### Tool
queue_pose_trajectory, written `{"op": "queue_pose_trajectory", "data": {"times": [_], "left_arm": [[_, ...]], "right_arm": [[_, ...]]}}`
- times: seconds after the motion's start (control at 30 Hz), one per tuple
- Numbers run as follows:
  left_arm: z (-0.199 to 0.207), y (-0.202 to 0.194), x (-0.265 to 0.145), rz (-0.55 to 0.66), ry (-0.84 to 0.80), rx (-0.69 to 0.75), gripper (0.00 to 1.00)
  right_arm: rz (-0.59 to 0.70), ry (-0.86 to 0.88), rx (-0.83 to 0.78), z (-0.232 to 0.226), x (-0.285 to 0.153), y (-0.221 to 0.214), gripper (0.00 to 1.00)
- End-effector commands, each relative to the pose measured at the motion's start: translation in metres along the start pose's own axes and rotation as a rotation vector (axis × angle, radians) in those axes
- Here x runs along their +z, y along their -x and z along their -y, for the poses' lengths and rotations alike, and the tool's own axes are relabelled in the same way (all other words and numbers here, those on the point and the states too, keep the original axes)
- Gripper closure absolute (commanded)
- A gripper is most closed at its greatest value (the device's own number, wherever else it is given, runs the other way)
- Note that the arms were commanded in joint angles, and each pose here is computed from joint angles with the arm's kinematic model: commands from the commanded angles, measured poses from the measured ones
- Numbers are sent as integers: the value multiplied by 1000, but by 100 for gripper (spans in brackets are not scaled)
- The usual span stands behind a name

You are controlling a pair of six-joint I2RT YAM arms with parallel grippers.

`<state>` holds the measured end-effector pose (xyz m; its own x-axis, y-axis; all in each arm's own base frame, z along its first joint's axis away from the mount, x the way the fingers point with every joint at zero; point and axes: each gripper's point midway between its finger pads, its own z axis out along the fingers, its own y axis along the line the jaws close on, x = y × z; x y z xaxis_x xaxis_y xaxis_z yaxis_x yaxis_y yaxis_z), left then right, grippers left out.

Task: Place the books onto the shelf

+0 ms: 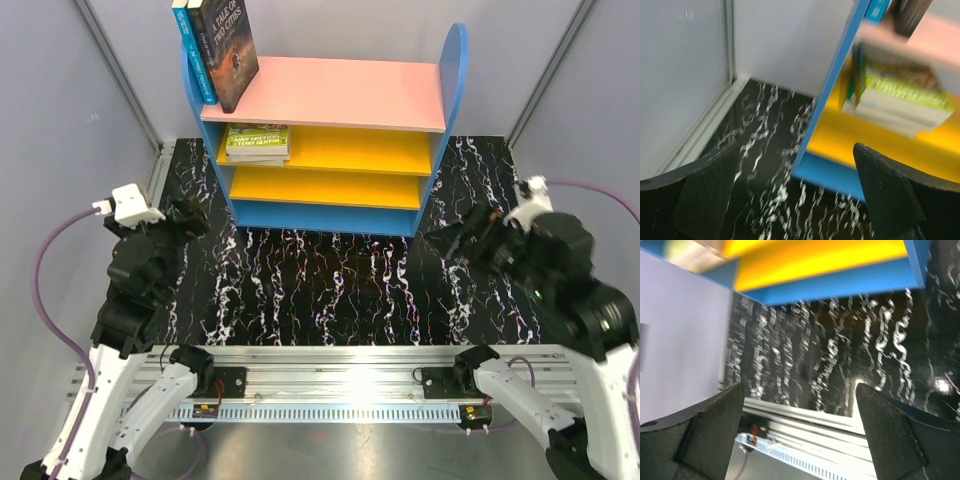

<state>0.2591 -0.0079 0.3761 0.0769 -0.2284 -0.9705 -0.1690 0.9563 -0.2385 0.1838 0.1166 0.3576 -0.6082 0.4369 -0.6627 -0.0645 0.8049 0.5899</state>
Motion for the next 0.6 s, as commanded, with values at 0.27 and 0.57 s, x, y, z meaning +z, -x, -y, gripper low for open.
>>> {"op": "queue_pose_trajectory", "data": {"times": [0.27, 0.57], "left_arm": [[-61, -141, -26, -205, 160, 50, 1], [-78, -161, -13, -105, 246, 54, 1]], "right_arm": [[147, -18, 96, 32, -41, -18, 0], [148, 23, 59, 29, -57, -23, 0]]}}
